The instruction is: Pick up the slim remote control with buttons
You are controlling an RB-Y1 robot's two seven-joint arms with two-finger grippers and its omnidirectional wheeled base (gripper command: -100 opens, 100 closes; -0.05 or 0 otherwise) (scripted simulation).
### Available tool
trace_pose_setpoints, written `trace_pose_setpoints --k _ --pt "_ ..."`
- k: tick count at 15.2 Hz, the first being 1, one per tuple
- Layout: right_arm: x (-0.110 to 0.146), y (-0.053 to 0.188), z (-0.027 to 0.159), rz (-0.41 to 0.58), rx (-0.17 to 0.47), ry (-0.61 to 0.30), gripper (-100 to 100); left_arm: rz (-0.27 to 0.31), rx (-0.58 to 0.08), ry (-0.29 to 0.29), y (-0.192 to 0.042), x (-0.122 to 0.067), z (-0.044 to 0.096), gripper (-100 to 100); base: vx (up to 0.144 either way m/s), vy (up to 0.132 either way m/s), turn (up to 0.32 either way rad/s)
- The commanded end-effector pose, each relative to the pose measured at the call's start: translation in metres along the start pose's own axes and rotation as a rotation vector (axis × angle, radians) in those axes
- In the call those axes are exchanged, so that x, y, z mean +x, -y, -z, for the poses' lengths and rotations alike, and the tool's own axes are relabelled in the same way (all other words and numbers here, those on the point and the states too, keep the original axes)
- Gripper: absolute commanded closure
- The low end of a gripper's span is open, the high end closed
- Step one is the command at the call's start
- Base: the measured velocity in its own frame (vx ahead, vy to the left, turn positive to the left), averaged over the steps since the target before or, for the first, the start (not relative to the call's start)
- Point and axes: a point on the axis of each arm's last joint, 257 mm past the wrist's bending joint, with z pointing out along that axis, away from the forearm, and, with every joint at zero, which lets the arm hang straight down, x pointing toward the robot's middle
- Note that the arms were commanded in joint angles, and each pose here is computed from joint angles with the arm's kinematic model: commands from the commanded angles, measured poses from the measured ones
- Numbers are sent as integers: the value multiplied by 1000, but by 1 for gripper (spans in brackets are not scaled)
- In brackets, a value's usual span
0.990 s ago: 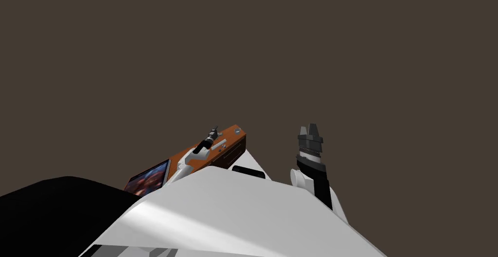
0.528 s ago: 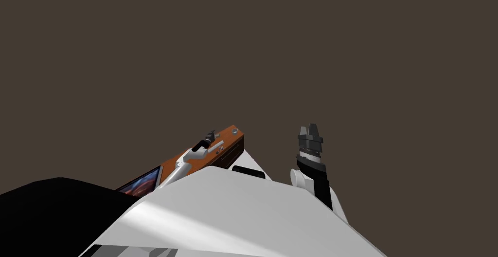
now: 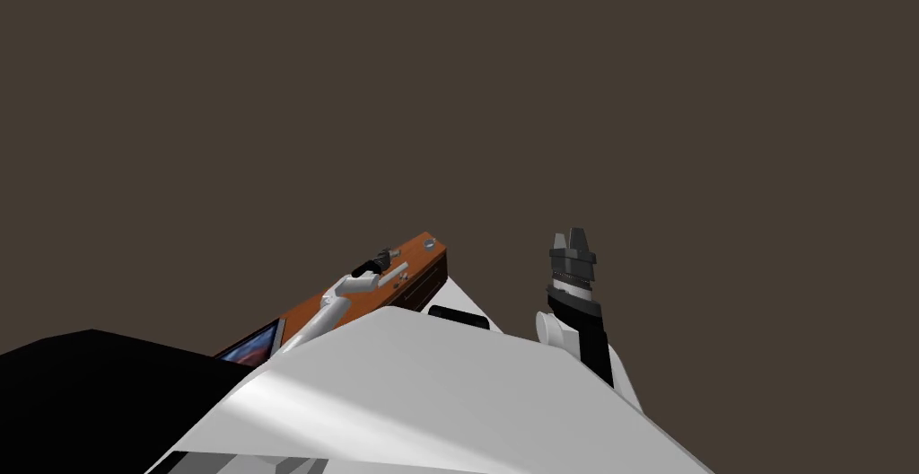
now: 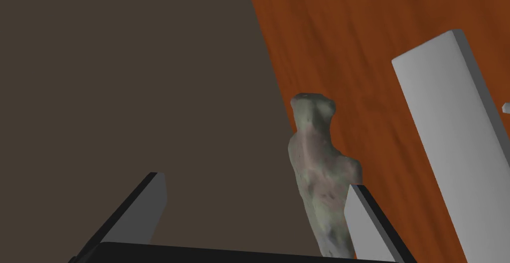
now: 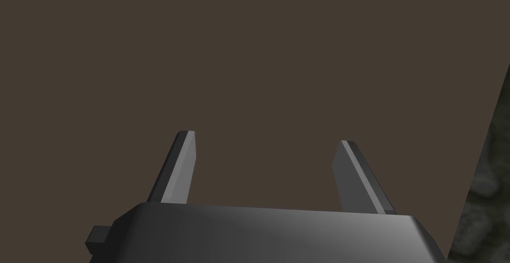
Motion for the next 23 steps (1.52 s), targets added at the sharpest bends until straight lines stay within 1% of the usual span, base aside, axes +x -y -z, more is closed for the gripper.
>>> trace_pose_setpoints --k 1,2,3,4,5,6,7,8,9,10,11,12,13,14,15,16,17,18,19,20,21,22,23 --pt "0 0 0 0 0 0 0 42 -72 36 -21 -18 -3 -100 14 1 -135" --pt "0 0 0 0 0 0 0 42 -90 40 -26 -19 -2 -100 15 3 -139" --pt "0 0 0 0 0 0 0 42 -94 41 -27 -19 -2 -100 11 4 -45" --pt "0 0 0 0 0 0 0 79 -139 64 -39 -31 -5 -100 13 1 -98" --pt "0 0 0 0 0 0 0 81 -166 73 -48 -35 -4 -100 15 2 -113" --pt "0 0 0 0 0 0 0 81 -166 73 -48 -35 -4 -100 11 3 -45" --pt "0 0 0 0 0 0 0 119 -213 95 -60 -45 -4 -100 17 3 -121" --pt "0 0 0 0 0 0 0 121 -236 103 -69 -49 -3 -100 18 6 -138" --pt "0 0 0 0 0 0 0 121 -237 104 -69 -49 -3 -100 13 7 -55" --pt "0 0 0 0 0 0 0 160 -283 121 -79 -56 -3 -100 16 8 -119" --pt "0 0 0 0 0 0 0 164 -306 133 -89 -61 -1 -100 19 12 -126" --pt "0 0 0 0 0 0 0 164 -306 133 -89 -61 -1 -100 14 11 -35" --pt "0 0 0 0 0 0 0 202 -350 147 -97 -66 1 -100 18 7 -95" --pt "0 0 0 0 0 0 0 206 -366 157 -106 -70 3 -100 21 11 -121" --pt "0 0 0 0 0 0 0 207 -372 161 -109 -72 3 -100 14 11 -50" --pt "0 0 0 0 0 0 0 247 -417 175 -118 -76 6 -100 17 11 -104" --pt "0 0 0 0 0 0 0 251 -437 187 -127 -81 9 -100 18 15 -121" --pt "0 0 0 0 0 0 0 291 -472 201 -135 -85 11 -100 22 20 -148" --pt "0 0 0 0 0 0 0 295 -496 211 -145 -88 15 -100 21 26 -114" --pt "0 0 0 0 0 0 0 295 -499 211 -145 -88 15 -100 16 21 -34" --pt "0 0 0 0 0 0 0 339 -548 233 -160 -94 21 -100 22 19 -106" --pt "0 0 0 0 0 0 0 340 -558 233 -162 -93 22 -100 25 19 -117" --pt "0 0 0 0 0 0 0 380 -593 247 -170 -96 26 -100 24 22 -130"
